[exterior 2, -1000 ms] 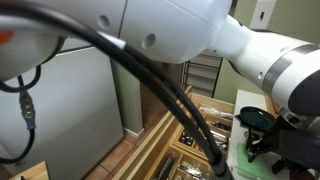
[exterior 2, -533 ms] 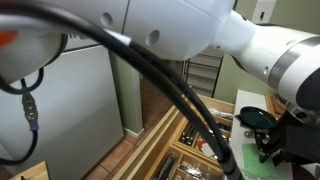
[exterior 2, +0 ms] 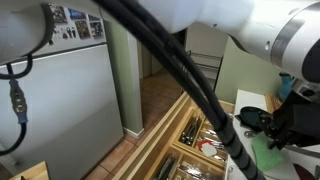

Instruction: Pick up the clear storage container from the open drawer and put it on the kitchen counter, pick up the white sponge and the green sponge from the table one by one and put them in the clear storage container

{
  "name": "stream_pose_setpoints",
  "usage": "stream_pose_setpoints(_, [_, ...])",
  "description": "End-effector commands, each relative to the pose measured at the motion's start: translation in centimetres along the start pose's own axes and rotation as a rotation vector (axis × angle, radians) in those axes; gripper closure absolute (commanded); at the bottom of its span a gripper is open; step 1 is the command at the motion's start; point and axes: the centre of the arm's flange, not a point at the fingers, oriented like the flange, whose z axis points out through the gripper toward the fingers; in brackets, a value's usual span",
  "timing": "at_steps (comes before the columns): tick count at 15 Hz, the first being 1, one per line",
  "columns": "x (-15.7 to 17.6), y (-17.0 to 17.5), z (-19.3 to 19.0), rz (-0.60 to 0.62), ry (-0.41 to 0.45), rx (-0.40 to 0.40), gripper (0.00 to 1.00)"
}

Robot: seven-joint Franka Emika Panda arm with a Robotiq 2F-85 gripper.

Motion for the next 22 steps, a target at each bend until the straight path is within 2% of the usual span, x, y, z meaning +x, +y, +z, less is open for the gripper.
stream_pose_setpoints(1, [-1.4, -2.7, -2.4, -0.029, -0.006, 0.003, 0.97])
stream_pose_setpoints(7, [-4.7, -5.8, -7.3, -0.022, -0.023, -0.047, 0.97])
stream_pose_setpoints(11, [-8.1, -7.0, -9.1, -0.012, -0.102, -0.083, 0.97])
stream_pose_setpoints(16, [-11.0, -7.7, -8.8, 0.004, -0.154, -0.039, 0.97])
stream_pose_setpoints(22, [-12.8, -6.6, -6.7, 0.038, -0.151, 0.010, 0.97])
